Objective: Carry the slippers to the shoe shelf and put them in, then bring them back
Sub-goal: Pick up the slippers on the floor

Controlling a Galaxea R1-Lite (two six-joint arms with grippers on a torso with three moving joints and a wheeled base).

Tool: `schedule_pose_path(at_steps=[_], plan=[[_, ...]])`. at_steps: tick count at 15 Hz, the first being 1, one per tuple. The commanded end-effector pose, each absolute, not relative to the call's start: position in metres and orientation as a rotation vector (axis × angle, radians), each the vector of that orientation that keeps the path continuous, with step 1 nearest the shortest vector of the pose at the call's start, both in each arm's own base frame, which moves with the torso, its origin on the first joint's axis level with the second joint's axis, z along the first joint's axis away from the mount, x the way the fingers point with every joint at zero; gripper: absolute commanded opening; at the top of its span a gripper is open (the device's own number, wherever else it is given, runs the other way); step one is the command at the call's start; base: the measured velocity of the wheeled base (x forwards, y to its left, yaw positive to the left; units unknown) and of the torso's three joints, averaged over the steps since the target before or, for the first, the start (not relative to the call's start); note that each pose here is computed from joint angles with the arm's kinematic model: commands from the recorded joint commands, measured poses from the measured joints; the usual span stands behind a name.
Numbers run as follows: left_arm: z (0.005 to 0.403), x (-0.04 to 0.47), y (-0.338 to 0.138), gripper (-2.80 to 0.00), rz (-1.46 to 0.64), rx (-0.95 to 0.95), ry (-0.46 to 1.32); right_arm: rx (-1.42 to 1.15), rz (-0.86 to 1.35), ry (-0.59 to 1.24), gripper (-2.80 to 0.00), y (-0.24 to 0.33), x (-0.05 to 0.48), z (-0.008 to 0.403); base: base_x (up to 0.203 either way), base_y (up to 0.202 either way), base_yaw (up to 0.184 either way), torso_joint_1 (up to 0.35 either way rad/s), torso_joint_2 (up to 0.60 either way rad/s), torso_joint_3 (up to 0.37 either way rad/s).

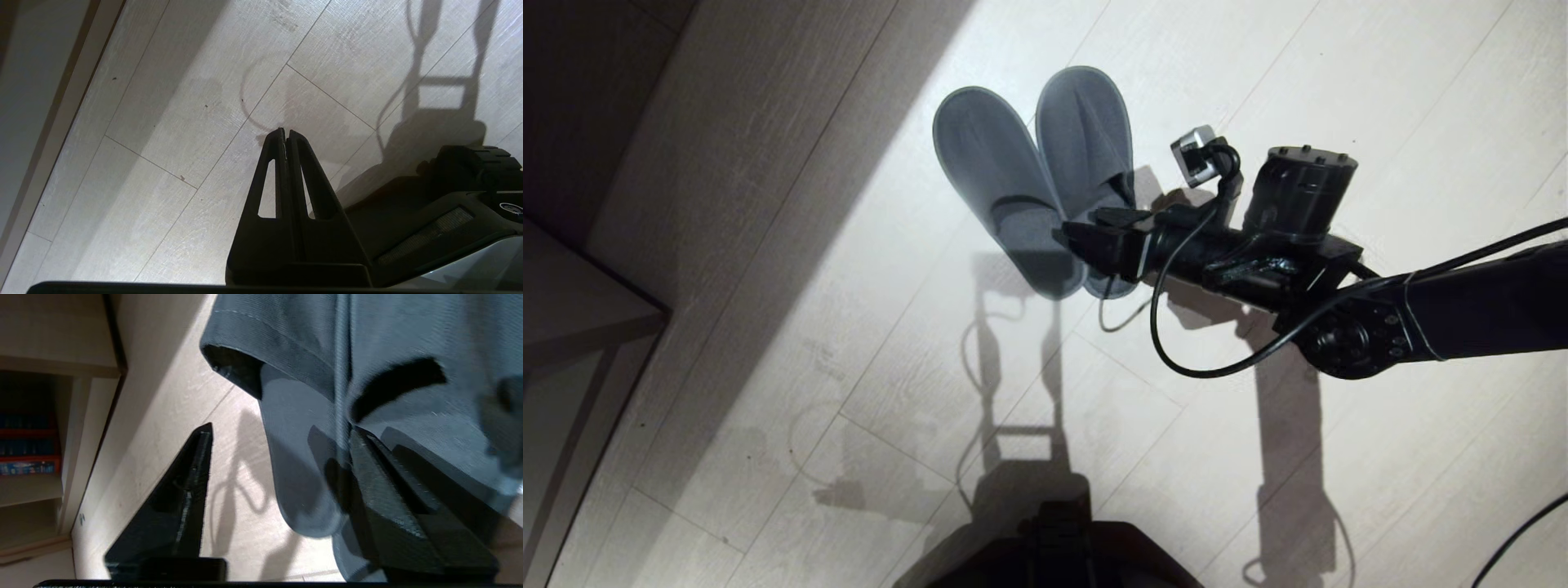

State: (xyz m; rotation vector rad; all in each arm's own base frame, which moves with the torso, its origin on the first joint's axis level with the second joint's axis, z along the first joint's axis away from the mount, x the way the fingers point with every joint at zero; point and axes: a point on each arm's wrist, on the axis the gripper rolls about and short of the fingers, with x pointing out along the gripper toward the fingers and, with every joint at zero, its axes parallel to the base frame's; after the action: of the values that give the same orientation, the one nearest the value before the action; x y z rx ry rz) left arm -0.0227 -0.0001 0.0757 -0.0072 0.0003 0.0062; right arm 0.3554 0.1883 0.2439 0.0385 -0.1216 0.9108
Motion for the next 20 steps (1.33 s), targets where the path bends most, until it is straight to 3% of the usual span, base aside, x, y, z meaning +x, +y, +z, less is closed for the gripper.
schedule_pose_path(at_steps=[1,10,20], plan=[[0.076,-0.023,0.000,-2.80,0.006,-0.008,0.000,0.032,0.920,-0.129,0.00,0.200,0.358,0.241,0.000,0.000,0.000,0.000,0.00,0.000],[0.076,-0.023,0.000,-2.80,0.007,-0.008,0.000,-0.127,0.588,-0.075,0.00,0.243,0.360,0.214,0.000,0.000,0.000,0.000,0.00,0.000],[0.076,-0.023,0.000,-2.80,0.008,-0.006,0.000,-0.184,0.435,-0.296,0.00,0.247,0.364,0.227,0.000,0.000,0.000,0.000,0.00,0.000]])
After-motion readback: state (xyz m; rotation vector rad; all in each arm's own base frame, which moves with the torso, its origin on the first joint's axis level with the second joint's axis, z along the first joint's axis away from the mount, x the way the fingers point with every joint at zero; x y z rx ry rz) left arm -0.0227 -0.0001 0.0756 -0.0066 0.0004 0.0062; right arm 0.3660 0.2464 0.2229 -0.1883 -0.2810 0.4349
